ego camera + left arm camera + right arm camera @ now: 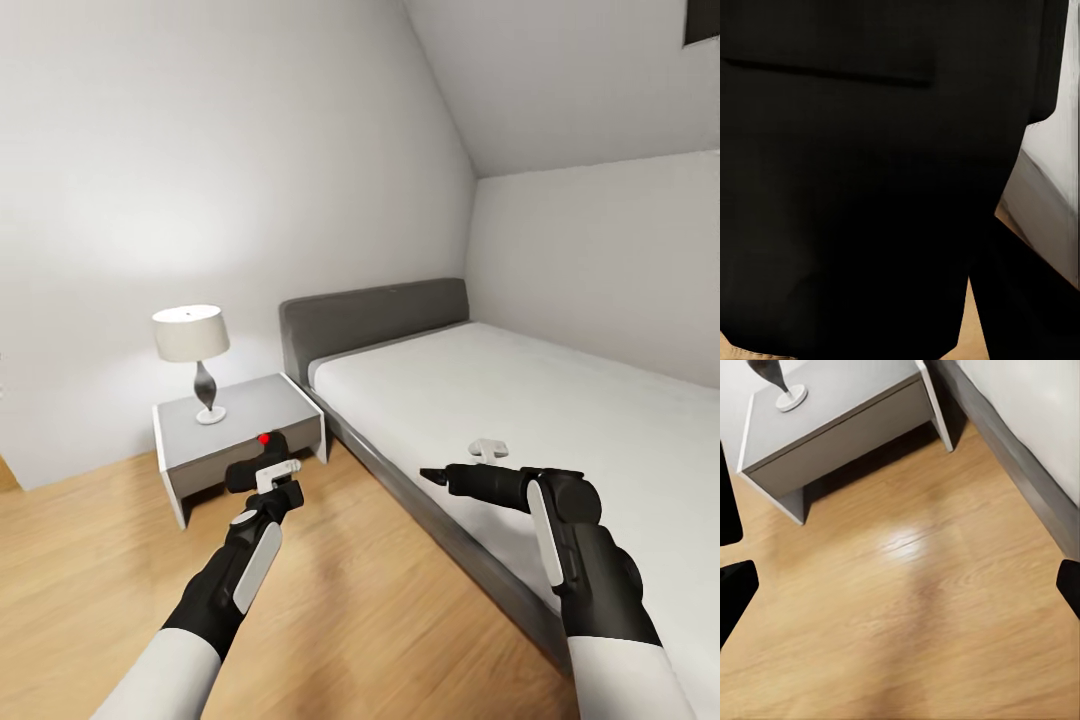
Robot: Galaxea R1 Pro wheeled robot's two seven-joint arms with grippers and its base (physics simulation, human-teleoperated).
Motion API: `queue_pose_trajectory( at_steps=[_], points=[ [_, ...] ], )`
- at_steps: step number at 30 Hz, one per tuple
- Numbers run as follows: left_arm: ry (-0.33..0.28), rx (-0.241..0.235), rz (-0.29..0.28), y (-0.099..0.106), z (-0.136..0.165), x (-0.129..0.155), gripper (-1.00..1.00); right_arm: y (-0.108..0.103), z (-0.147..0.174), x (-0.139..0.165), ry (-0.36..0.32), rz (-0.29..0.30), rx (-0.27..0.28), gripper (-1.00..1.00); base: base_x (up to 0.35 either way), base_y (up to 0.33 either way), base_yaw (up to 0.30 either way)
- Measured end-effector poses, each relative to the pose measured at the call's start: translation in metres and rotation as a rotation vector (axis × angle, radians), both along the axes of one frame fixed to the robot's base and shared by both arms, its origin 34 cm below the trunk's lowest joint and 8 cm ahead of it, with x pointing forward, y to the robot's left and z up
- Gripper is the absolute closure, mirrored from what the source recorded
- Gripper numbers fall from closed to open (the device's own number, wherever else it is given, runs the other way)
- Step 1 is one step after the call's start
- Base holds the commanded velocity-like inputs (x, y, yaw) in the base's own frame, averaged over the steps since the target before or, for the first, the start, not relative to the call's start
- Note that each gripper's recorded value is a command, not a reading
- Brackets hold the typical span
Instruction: Attach the digital camera to the camera tripod in the bedroom.
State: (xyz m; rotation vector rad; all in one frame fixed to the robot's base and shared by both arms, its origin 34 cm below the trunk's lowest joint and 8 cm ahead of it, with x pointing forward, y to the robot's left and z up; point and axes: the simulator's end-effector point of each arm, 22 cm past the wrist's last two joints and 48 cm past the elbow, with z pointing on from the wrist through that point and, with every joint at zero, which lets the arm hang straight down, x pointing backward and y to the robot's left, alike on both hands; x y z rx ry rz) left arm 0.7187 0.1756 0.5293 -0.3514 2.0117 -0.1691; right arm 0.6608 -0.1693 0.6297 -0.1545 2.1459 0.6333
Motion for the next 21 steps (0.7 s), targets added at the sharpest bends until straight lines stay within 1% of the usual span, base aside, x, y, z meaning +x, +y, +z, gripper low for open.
queue_pose_trajectory(
  at_steps=[15,21],
  points=[
    [-0.061,-0.002,0.0,-0.001,0.041,-0.003,1.0,0.0,0.036,-0.009,-0.06,0.0,0.0,-1.0,0.0,0.0,0.0],
    [-0.061,-0.003,-0.001,-0.001,0.054,0.001,1.0,0.0,0.05,-0.005,-0.06,0.0,-0.001,-1.0,0.0,0.0,0.0]
  ],
)
